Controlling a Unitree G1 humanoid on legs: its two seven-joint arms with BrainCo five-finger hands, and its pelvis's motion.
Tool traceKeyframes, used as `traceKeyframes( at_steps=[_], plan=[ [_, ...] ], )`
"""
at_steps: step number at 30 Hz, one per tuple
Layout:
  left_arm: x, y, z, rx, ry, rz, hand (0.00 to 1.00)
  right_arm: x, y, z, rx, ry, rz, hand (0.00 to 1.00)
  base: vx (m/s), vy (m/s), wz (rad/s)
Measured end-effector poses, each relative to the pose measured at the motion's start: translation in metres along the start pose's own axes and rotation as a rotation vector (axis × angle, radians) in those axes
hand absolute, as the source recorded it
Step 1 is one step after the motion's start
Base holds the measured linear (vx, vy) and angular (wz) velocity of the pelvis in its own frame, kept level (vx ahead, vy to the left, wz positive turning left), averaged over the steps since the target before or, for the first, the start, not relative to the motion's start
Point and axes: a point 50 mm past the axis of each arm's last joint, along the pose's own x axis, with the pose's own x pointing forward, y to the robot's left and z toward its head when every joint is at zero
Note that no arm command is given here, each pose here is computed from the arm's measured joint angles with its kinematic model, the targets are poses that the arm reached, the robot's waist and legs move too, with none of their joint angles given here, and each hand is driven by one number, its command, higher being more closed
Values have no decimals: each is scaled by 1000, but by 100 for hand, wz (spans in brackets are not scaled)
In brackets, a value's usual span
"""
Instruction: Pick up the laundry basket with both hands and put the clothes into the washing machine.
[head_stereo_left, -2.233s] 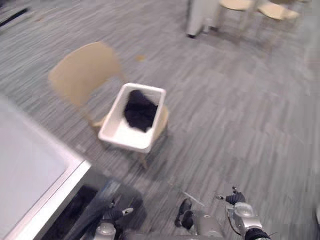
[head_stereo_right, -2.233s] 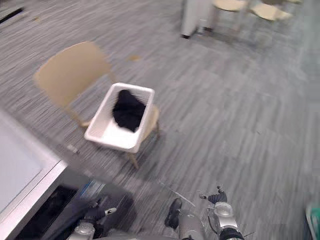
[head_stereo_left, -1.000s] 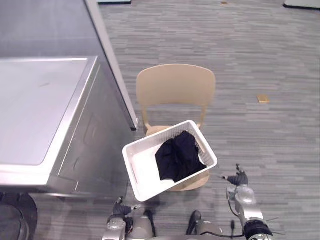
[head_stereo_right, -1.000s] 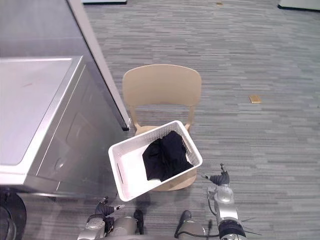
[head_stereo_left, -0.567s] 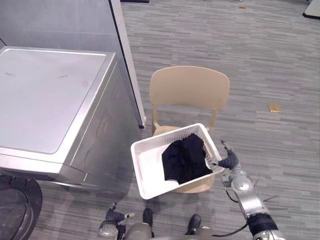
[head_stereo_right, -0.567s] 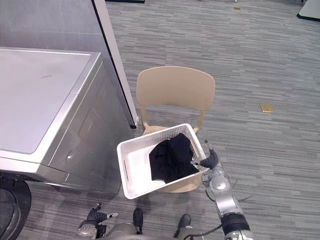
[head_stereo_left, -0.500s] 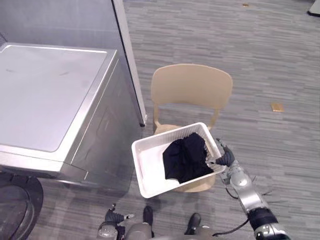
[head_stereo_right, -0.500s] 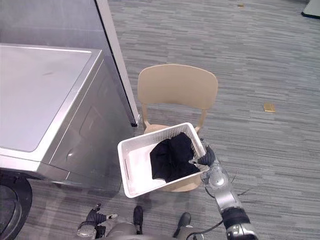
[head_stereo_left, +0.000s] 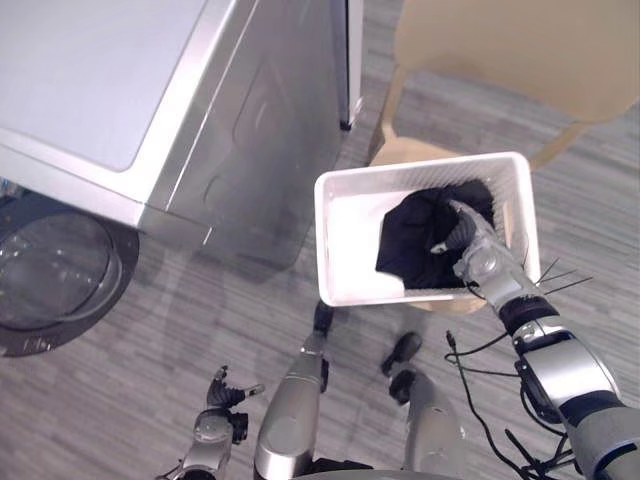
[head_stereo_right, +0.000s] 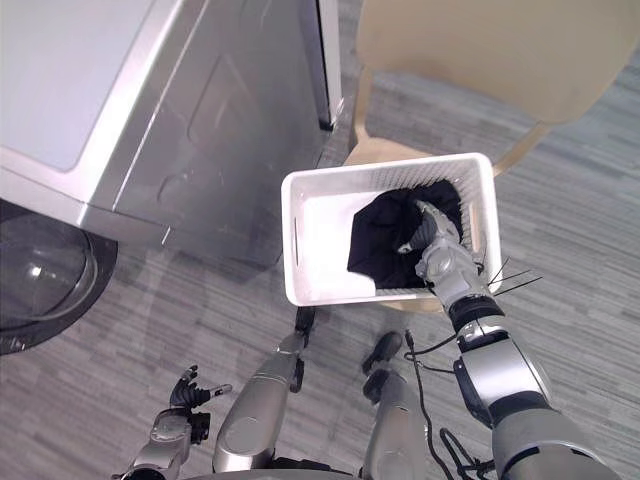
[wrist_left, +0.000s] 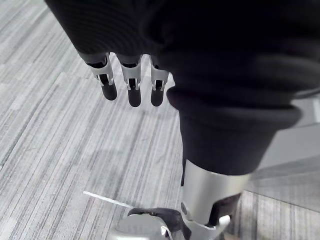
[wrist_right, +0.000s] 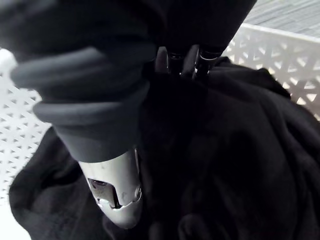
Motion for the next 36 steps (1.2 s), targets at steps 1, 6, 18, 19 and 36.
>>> traceKeyframes(
  at_steps=[1, 6, 18, 19, 36],
  plan=[
    [2, -2, 7, -11, -18, 4, 0, 2, -6, 2, -1, 5, -28, 0, -92, -74, 15],
    [8, -11, 44, -98, -123, -7, 0, 9, -32, 18, -37, -25, -130, 100, -69, -69, 19],
    [4, -29, 62, -166, -174, -32, 0, 0, -40, 64, 199, -216, -160, 100, 16, -62, -3],
    [4, -30, 62, -165, -176, -34, 0, -3, -39, 63, 246, -227, -160, 100, 41, -43, -6],
    [-6, -12, -8, -101, 56, -13, 0, -64, -5, 29, 926, -254, -199, 100, 36, -13, -13]
  ],
)
